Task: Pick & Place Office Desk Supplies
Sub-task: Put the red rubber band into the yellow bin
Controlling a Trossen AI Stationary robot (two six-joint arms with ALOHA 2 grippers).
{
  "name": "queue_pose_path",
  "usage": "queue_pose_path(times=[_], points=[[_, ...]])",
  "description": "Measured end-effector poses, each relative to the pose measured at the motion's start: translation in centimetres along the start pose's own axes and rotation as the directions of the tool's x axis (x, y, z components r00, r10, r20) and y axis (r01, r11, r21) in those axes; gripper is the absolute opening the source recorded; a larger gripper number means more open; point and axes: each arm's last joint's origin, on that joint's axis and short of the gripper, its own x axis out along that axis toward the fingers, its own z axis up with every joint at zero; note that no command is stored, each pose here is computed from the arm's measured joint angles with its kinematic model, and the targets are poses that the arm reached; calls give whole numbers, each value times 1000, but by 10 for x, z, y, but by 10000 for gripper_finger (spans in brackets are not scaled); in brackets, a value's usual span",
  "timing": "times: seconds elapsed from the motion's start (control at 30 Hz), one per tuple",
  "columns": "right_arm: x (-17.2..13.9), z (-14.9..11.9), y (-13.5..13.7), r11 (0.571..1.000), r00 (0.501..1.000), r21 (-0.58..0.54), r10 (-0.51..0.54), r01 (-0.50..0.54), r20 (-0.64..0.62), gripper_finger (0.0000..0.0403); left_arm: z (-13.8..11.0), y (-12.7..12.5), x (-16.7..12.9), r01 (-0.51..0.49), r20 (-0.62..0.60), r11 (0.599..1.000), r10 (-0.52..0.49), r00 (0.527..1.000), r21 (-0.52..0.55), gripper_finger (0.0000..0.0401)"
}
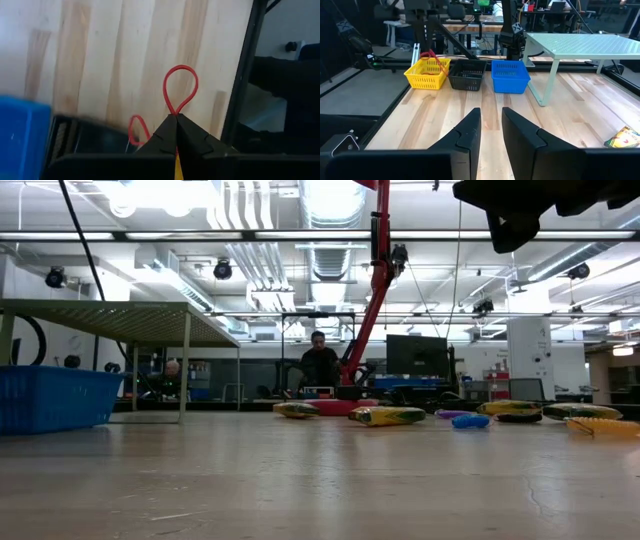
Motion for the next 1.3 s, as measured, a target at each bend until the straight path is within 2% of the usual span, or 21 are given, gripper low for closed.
queue_pose_path(times=[0.3,0.6,0.73,0.9,1.17,1.3], points=[[0,0,0,1000,1000,0,0,0,0,71,-23,2,-30,52,-37,988,-58,998,-146,8],[0,0,0,1000,1000,0,0,0,-1,83,-52,-11,-35,66,-75,957,-91,993,-281,8],[0,0,0,1000,1000,-1,0,0,-1,87,-65,-16,-31,69,-81,941,-101,992,-333,8],[0,0,0,1000,1000,-1,0,0,-1,89,-75,-22,-19,92,-78,942,-124,989,-322,8],[0,0,0,1000,1000,-1,0,0,-1,77,-85,-15,17,25,-99,950,-59,993,-311,8],[0,0,0,1000,1000,-1,0,0,-2,71,-87,-12,36,30,-115,945,-71,991,-327,8]])
